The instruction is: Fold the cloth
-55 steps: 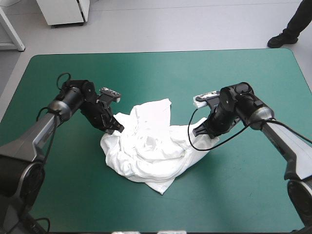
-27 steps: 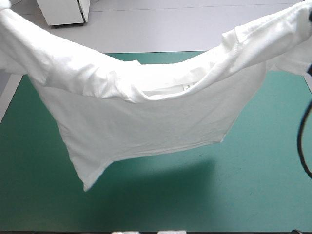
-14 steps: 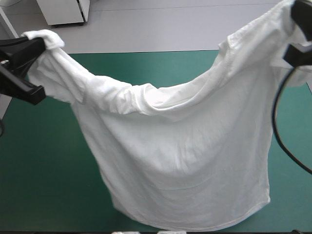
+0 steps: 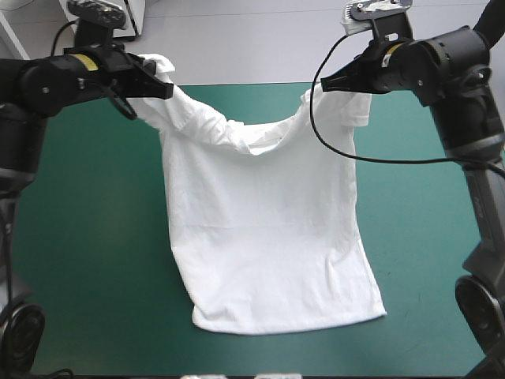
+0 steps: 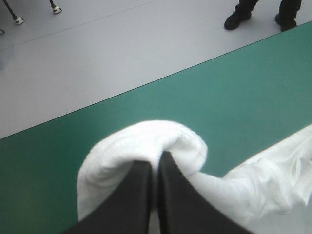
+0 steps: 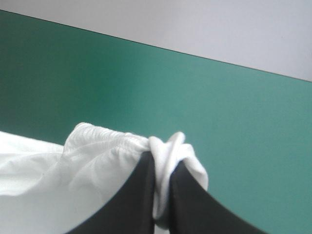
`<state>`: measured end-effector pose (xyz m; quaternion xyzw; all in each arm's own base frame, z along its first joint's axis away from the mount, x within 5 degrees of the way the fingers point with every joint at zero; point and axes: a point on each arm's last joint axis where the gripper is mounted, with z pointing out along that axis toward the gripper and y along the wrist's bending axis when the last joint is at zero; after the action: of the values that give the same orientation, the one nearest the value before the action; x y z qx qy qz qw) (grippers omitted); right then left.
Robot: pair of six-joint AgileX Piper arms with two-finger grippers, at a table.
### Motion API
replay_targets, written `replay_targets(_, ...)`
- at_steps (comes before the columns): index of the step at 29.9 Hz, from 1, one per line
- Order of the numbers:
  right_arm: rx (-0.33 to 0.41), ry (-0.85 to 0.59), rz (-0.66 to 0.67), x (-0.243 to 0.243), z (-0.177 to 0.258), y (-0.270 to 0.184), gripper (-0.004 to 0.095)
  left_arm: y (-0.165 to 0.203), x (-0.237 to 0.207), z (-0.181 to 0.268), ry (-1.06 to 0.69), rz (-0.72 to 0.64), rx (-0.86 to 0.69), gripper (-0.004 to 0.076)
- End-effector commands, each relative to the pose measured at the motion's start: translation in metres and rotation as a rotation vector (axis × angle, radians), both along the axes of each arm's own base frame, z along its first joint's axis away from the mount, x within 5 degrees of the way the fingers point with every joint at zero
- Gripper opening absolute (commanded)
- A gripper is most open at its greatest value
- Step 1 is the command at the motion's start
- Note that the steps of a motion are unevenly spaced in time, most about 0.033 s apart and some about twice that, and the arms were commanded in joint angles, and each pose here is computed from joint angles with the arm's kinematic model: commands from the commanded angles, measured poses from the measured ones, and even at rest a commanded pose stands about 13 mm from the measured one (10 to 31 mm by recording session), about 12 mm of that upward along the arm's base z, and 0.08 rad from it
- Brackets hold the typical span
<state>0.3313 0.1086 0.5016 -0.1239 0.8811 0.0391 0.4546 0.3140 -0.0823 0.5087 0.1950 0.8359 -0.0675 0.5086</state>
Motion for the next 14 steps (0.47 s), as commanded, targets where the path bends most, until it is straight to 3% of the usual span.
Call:
replay_targets(1, 0.022, -0.078, -0.050, 0.024, -0.001, -0.015, -0.0013, -0.009, 0.033, -0.006, -0.094, 0.009, -0.053, -0.0010)
replay_targets(7, 0.030, 0.043, -0.075, 0.078, -0.054, -0.030, -0.0013, -0.025, 0.097, -0.067, 0.023, 0.007, -0.056, -0.0010)
replay_targets(14, 0.026, 0.173, -0.033, 0.117, -0.110, -0.029, -0.0013, -0.036, 0.135, -0.113, 0.081, -0.002, -0.061, -0.0010)
